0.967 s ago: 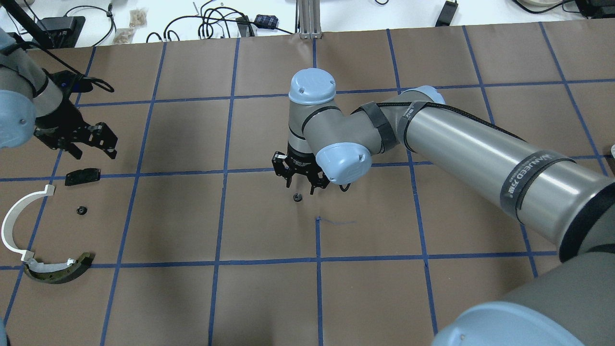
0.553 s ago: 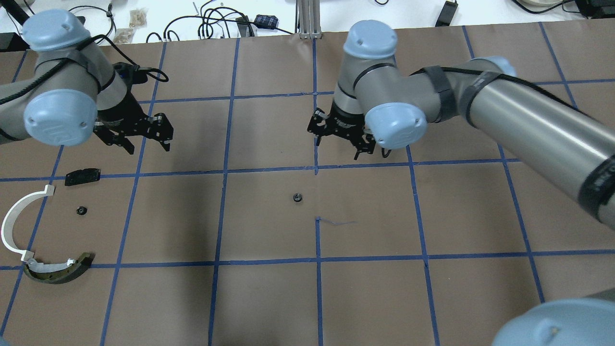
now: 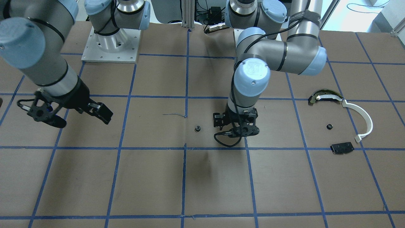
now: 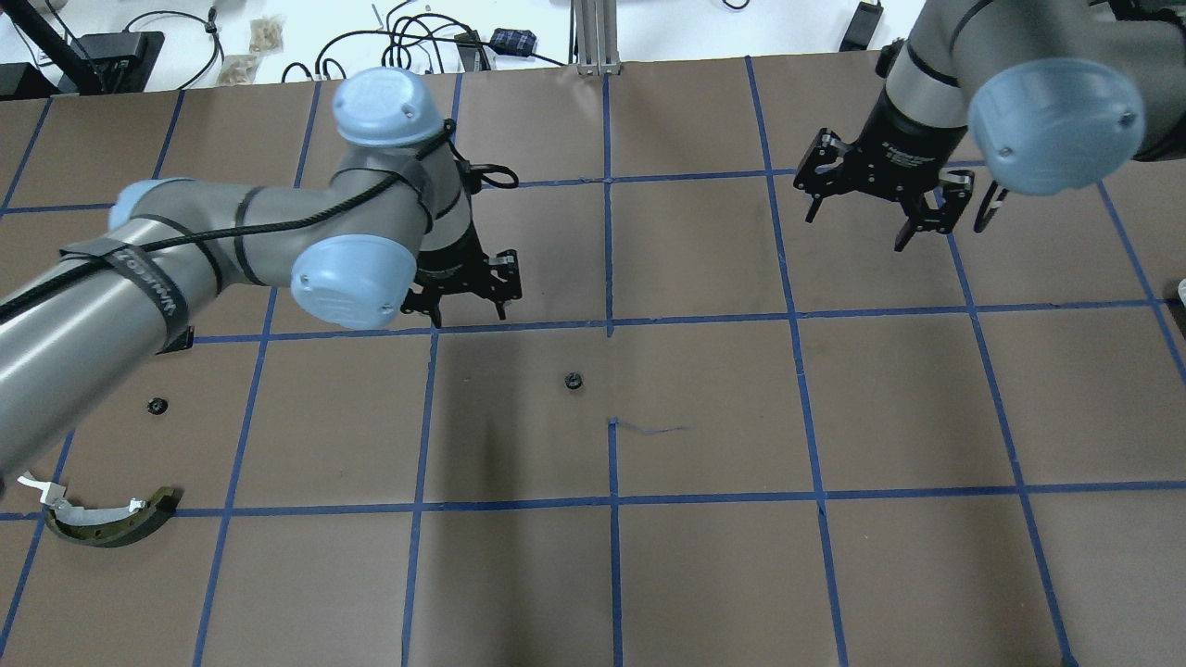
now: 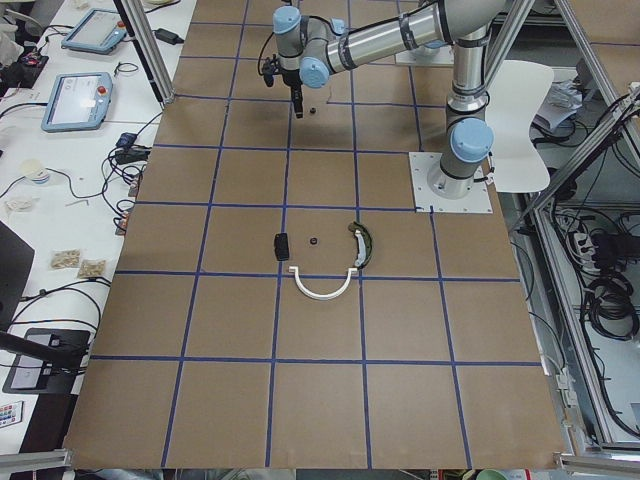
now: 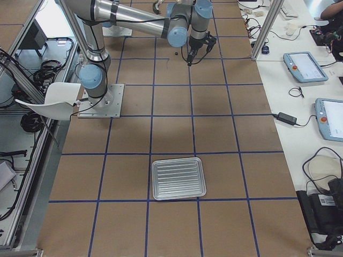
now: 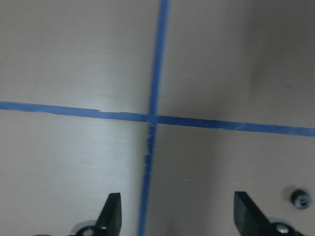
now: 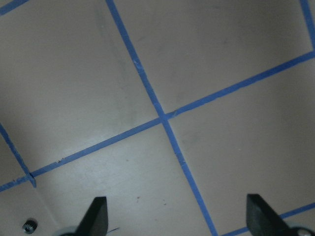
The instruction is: Place bearing gear from tray to pile
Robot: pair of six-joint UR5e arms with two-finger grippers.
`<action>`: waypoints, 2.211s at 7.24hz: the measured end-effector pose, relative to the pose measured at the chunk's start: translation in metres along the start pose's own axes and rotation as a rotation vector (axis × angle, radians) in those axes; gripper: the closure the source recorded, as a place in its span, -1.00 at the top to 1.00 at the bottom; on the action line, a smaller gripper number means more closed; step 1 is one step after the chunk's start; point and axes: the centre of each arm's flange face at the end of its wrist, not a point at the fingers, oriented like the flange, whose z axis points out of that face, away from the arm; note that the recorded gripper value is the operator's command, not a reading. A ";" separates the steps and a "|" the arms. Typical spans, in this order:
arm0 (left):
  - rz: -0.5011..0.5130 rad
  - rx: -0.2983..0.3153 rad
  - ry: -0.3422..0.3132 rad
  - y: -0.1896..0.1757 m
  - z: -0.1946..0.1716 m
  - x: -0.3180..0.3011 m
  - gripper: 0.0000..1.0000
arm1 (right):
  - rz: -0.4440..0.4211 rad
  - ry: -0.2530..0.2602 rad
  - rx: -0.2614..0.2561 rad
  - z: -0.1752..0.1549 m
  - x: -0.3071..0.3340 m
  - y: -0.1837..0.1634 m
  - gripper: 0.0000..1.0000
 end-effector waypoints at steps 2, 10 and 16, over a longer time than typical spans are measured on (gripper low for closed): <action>0.028 0.003 0.009 0.018 0.038 0.050 0.57 | 0.002 0.014 0.020 -0.024 0.014 0.015 1.00; 0.053 -0.057 -0.016 0.034 0.085 0.067 0.43 | -0.013 0.011 0.100 -0.063 0.022 0.044 1.00; 0.065 -0.065 -0.022 0.033 0.091 0.068 -0.90 | -0.019 0.009 0.099 -0.062 0.021 0.047 1.00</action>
